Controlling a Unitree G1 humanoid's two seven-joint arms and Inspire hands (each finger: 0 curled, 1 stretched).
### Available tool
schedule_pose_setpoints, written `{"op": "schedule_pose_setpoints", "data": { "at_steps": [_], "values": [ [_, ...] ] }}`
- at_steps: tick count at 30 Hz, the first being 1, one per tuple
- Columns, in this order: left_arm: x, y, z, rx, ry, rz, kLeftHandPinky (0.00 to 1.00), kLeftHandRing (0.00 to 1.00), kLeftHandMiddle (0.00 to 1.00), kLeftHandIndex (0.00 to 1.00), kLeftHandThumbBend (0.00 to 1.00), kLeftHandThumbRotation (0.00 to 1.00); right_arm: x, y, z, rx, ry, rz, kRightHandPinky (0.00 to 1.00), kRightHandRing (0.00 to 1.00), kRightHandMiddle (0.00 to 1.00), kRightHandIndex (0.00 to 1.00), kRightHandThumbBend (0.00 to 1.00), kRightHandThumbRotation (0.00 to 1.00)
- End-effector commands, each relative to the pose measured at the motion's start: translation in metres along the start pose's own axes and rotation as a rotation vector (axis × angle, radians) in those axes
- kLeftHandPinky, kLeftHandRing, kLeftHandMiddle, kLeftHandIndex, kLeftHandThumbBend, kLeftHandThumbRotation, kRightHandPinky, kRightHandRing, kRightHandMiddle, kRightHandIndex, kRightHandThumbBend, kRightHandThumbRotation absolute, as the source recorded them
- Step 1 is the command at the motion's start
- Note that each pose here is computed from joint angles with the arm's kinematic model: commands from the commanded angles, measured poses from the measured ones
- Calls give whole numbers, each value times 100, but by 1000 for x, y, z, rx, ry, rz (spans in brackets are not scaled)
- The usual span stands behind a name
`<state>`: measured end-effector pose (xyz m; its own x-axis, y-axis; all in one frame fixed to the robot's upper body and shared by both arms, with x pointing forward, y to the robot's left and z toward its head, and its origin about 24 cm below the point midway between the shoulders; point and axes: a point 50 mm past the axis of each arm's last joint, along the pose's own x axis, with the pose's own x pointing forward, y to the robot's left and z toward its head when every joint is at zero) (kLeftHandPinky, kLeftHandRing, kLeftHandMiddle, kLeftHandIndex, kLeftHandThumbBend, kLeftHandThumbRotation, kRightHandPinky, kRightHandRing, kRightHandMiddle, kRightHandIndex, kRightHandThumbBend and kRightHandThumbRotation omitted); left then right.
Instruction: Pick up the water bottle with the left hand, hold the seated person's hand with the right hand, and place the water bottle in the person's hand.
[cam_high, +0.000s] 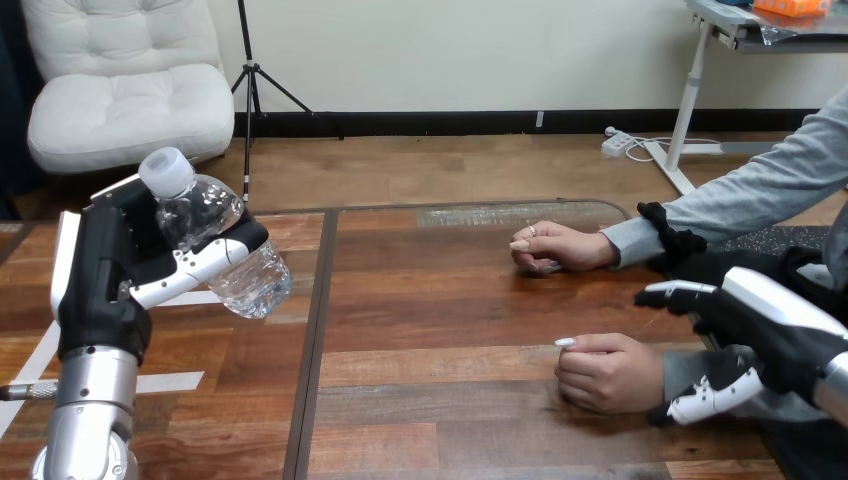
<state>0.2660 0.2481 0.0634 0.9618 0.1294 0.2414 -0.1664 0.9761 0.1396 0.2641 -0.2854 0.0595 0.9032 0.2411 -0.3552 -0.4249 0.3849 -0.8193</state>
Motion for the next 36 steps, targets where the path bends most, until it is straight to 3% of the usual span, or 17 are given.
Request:
{"op": "schedule_pose_setpoints", "data": {
  "at_steps": [1, 28, 36],
  "values": [
    [14, 2, 28, 1, -140, 5, 28, 33, 36, 38, 69, 0, 4, -19, 6, -63, -27, -53, 78, 87, 88, 85, 100, 18],
    [14, 4, 31, 9, -151, -1, 28, 33, 36, 38, 69, 0, 6, -6, -1, -62, 1, -42, 76, 84, 86, 83, 100, 16],
    [14, 4, 31, 5, -159, -2, 28, 32, 36, 38, 69, 0, 7, -3, -2, -60, 13, -23, 76, 85, 87, 83, 100, 23]
  ]
}}
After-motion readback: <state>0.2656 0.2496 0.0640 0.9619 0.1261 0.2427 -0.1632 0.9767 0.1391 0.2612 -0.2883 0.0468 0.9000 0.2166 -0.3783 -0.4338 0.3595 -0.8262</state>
